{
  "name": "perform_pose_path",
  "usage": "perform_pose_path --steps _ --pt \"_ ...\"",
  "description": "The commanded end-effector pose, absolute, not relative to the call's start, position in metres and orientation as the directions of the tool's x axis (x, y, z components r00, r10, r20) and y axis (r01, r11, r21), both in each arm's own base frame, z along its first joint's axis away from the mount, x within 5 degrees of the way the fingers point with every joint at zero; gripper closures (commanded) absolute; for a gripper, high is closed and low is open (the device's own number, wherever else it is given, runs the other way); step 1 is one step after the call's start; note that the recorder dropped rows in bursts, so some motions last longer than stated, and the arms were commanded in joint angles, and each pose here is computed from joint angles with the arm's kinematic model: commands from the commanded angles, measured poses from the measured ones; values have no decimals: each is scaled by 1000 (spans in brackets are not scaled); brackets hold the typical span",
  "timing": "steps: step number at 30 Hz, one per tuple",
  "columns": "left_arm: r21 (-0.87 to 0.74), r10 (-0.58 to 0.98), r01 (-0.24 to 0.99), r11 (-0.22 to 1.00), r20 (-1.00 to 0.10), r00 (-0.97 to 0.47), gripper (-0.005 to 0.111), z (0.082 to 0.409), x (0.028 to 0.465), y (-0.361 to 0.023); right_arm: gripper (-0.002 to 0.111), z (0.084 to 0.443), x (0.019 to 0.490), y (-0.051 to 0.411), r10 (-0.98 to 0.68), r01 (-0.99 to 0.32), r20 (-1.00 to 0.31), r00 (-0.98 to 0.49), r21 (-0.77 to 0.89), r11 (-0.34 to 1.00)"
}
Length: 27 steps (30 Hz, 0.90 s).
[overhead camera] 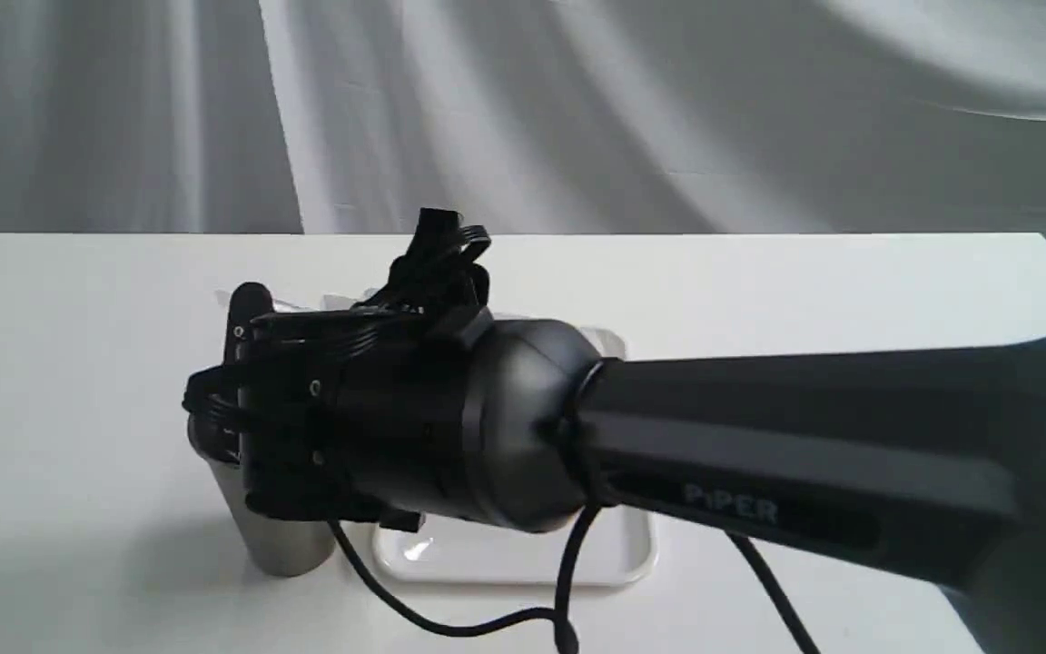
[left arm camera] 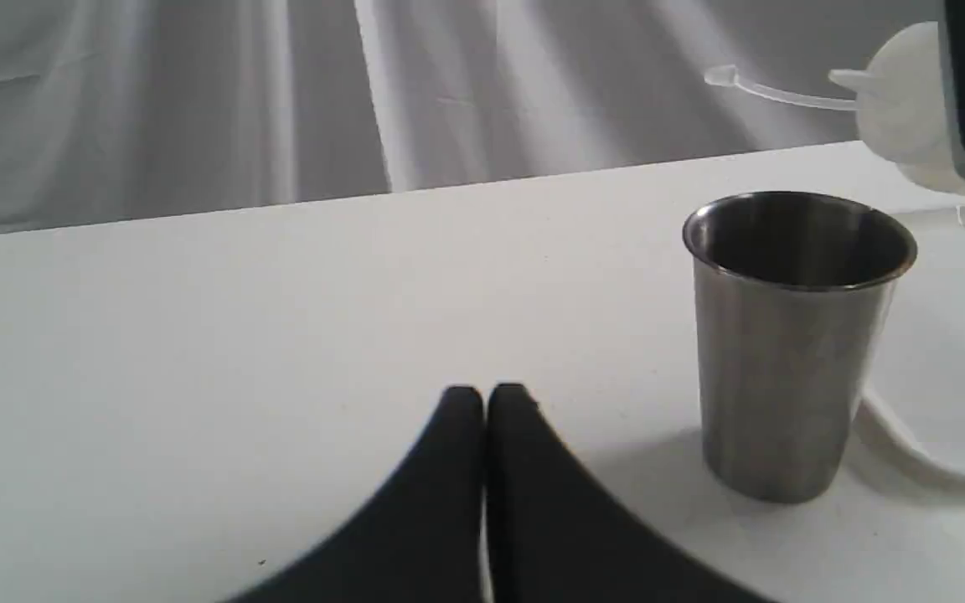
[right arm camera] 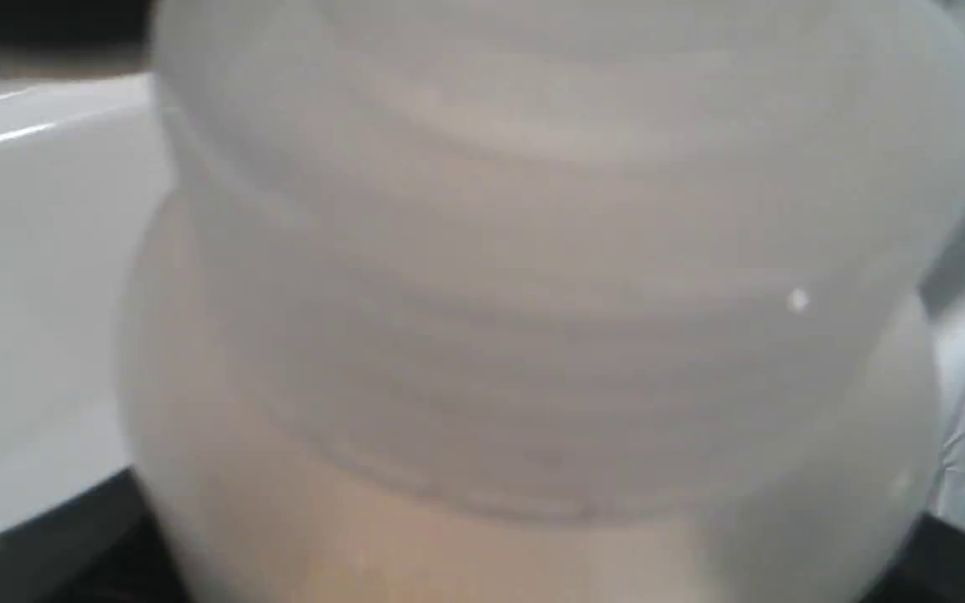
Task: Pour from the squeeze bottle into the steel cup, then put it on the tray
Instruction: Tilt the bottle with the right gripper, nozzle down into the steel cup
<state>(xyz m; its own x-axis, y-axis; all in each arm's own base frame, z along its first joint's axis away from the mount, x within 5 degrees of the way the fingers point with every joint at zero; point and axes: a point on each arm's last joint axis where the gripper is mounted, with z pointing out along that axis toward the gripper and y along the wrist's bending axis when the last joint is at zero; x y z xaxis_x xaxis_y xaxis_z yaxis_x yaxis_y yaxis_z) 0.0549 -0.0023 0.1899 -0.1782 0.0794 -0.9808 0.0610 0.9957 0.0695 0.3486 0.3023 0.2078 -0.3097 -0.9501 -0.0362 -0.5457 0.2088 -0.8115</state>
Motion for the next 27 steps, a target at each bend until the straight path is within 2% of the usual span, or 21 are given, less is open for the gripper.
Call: perform_pose_path --steps 1,22,27 --pt "67 78 66 996 -982 -173 107 189 55 -3 108 219 350 300 -955 -501 -14 -295 -849 168" --pt "64 75 66 996 -982 -173 107 189 55 -3 108 226 354 299 -962 -446 15 -273 -888 113" --pt "67 78 66 996 -982 -173 107 189 55 -3 108 230 357 299 -967 -412 54 -250 -909 56"
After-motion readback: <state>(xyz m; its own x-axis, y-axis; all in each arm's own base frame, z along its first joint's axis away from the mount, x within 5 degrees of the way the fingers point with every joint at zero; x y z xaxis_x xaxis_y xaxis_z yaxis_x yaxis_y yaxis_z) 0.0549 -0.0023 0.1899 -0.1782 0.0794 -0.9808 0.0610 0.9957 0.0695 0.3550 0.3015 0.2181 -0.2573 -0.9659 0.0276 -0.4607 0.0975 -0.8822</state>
